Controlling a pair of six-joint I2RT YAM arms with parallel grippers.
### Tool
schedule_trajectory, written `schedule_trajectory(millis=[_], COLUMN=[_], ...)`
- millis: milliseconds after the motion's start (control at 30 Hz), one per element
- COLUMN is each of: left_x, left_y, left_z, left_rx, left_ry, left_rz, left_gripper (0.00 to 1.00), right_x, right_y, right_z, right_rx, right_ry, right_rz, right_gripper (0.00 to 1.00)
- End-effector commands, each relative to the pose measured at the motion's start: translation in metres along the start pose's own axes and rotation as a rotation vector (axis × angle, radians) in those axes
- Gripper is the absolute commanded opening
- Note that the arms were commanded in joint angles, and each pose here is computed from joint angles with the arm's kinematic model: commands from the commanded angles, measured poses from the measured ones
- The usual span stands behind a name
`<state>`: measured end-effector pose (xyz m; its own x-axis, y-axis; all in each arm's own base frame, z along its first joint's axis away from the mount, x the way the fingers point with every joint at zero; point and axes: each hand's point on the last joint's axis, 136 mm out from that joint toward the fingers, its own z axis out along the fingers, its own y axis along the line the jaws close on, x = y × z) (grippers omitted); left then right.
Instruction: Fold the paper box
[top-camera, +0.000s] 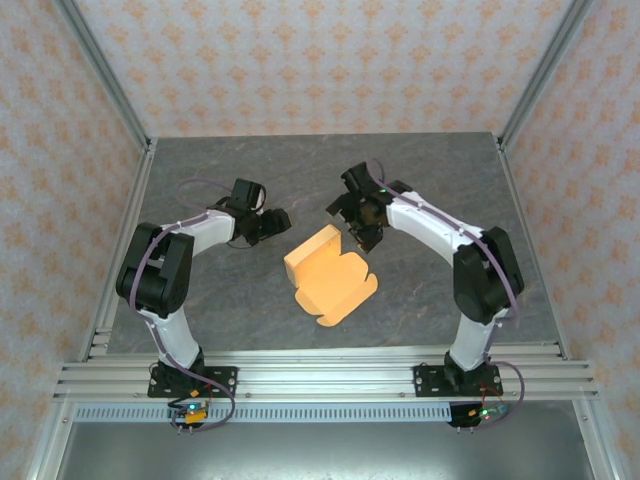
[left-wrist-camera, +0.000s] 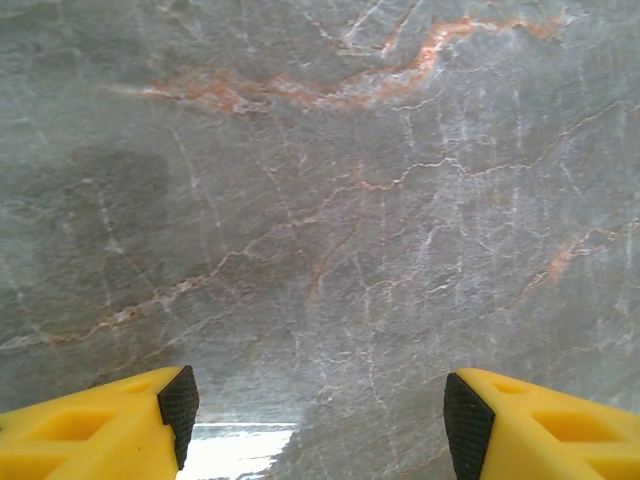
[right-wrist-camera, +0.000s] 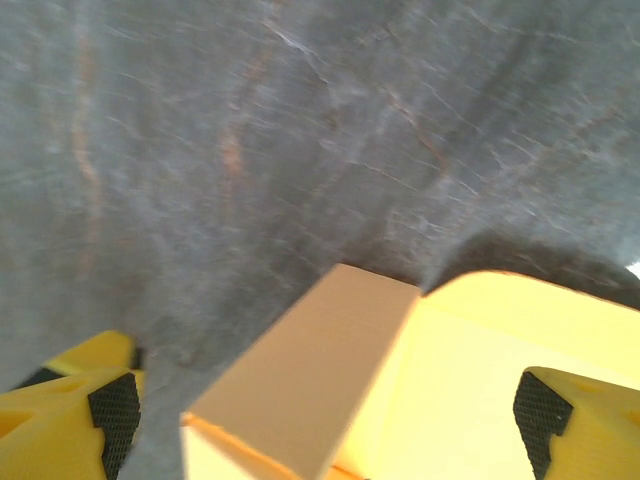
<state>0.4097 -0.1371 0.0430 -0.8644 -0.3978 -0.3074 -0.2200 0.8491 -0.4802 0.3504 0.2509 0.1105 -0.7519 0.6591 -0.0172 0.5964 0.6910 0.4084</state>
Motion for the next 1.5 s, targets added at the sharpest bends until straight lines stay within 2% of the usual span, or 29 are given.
schedule_trajectory(millis=[0, 133, 433, 667, 867, 1100, 1467], left_x=[-0.001, 0.001, 0.007, 0.009, 0.01, 0.012, 0.014], left_y=[0.011, 0.013, 0.018, 0.02, 0.02, 0.021, 0.019], left_z=[-0.01, -0.011, -0.007, -0.004, -0.004, -0.001, 0.003], left_rx=[-0.063, -0.077, -0.082, -0.083, -0.083, -0.082, -0.066], left_ry=[-0.024, -0.02, -0.005, 0.002, 0.008, 0.018, 0.03], left_rz=[0.029, 0.029, 0.025, 0.023, 0.022, 0.041, 0.034], left_gripper=[0.69, 0.69, 0.69, 0.69, 0.69, 0.69, 0.69], right_x=[0.003, 0.0, 0.025, 0.025, 0.03, 0.03, 0.028], right_y=[-0.015, -0.011, -0.003, -0.003, -0.01, -0.009, -0.01], right_z=[-0.005, -0.002, 0.029, 0.039, 0.056, 0.058, 0.051], right_rx=[0.145, 0.176, 0.134, 0.15, 0.167, 0.144, 0.132], right_ry=[-0.075, -0.123, 0.019, 0.024, 0.045, 0.04, 0.019], right_rz=[-0.046, -0.06, -0.003, -0.013, 0.006, 0.03, 0.043], right_gripper=[0.97, 0.97, 0.96, 0.95, 0.82, 0.67, 0.58])
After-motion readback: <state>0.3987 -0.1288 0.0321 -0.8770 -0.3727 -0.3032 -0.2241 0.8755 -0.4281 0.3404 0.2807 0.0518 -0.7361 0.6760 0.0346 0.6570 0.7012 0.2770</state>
